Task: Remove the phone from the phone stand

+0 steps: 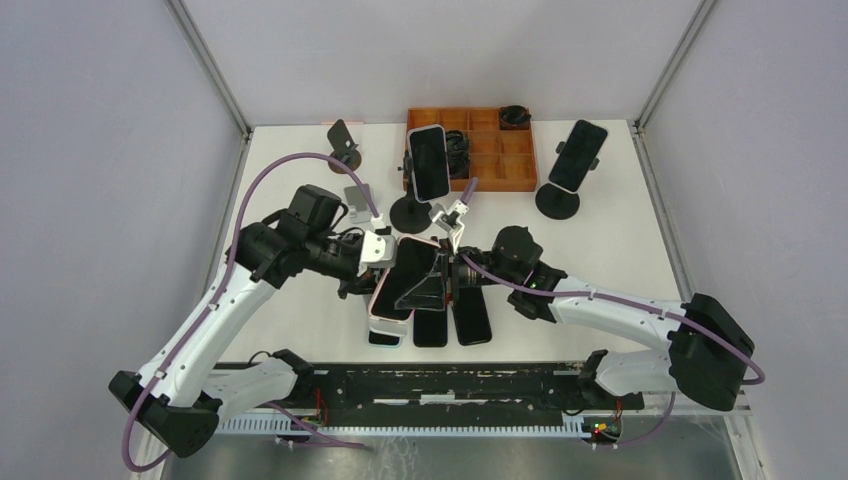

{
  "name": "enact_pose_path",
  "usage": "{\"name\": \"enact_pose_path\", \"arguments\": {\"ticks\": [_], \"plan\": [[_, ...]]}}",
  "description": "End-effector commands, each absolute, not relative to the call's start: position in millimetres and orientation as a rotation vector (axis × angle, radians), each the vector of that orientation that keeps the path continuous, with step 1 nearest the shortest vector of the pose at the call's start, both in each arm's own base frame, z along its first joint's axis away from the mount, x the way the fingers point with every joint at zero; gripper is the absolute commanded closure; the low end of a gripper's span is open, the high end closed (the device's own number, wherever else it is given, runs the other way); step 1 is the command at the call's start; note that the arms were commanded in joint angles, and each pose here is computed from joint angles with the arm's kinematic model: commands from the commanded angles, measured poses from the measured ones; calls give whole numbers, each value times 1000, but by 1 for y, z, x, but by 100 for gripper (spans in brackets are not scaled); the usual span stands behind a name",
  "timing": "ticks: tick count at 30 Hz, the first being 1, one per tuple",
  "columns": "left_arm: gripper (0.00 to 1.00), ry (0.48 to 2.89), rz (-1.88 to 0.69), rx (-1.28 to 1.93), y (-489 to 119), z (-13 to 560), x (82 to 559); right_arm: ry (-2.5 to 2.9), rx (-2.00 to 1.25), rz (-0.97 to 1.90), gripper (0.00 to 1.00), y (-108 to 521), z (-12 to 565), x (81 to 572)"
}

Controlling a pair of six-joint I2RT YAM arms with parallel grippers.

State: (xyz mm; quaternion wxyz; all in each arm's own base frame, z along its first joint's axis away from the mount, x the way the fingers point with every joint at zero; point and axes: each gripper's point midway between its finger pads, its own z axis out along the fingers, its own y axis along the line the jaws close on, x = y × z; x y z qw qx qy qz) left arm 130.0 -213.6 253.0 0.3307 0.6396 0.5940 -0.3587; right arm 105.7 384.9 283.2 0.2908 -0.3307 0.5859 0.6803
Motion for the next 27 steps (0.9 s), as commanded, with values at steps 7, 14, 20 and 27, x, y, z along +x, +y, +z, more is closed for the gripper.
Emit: {"name": "enact_pose_path", "arguments": {"ticks": [7,14,20,27], "plan": [[98,1432,-931,1701,-218,273,128,1578,-611,1598,44,359,302,174],[98,1423,-939,1708,-217,273,124,1525,-593,1543,41,356,322,182],[98,1431,-944,1713,-216,270,123,1467,-557,1582,67,353,340,180],[98,1436,-894,1750,-210,262,125,1379,-591,1640,85,341,376,169]]}}
